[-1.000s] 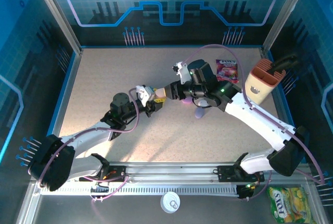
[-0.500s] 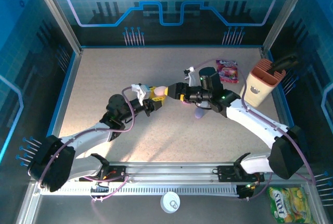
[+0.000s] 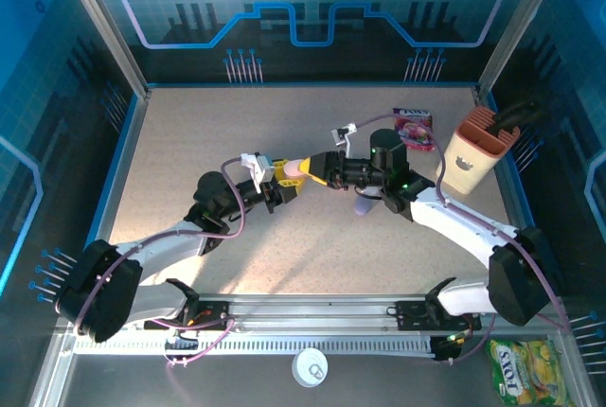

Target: Insert the wireless bluetooth earbuds into the charging case

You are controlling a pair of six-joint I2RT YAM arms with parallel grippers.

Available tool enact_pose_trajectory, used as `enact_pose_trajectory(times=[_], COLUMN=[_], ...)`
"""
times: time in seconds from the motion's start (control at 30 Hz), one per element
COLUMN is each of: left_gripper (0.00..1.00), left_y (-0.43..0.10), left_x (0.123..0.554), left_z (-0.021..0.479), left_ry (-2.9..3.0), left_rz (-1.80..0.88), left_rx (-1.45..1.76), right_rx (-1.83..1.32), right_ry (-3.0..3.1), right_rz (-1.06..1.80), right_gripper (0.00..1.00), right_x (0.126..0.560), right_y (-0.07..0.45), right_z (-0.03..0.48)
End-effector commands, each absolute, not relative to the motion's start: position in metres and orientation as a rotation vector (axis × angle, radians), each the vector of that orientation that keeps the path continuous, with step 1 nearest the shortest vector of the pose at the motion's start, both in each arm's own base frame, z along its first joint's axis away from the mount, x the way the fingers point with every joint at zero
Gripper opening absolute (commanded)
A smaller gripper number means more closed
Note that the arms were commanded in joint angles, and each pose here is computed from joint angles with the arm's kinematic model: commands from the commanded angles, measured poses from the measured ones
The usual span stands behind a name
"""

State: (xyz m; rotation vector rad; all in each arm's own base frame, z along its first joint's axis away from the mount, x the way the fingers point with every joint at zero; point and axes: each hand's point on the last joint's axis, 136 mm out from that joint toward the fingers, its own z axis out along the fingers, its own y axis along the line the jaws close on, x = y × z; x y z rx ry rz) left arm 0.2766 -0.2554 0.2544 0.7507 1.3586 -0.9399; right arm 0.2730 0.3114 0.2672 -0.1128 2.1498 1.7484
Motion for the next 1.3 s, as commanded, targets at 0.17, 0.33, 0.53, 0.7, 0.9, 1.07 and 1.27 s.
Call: enact_pose_trajectory(times=[0.17,0.33,0.53,0.7,0.9,1.07,1.27], left_gripper=[0.51,0.97,0.99,0.99,0.99,0.99,0.99], left_y=[-0.257,-0.254,-0.251,-0.259,-0.266,-0.269,-0.273], left_x=[0.273,0.273,0.262,0.249,0.241,0.238,0.236], left_z=[0.260,0.249,0.220,0.191,0.168,0.157,0.155], left_ry=[1.317,1.376,1.493,1.606,1.684,1.721,1.727], left_rz=[-0.946,-0.922,-0.870,-0.787,-0.766,-0.772,-0.796], left_rx=[0.772,0.779,0.876,1.036,1.132,1.182,1.201], right_rx=[-0.119,-0.065,0.043,0.100,0.150,0.155,0.133], right_ry=[2.120,2.201,2.395,2.513,2.622,2.677,2.689], right_rz=[1.741,1.550,1.154,0.970,0.904,0.909,0.861], right_gripper=[0.19,0.19,0.19,0.20,0.20,0.22,0.37], right_x=[0.275,0.283,0.290,0.286,0.281,0.280,0.281], right_y=[0.306,0.287,0.242,0.219,0.213,0.217,0.213], right_z=[0.270,0.241,0.172,0.120,0.069,0.047,0.050])
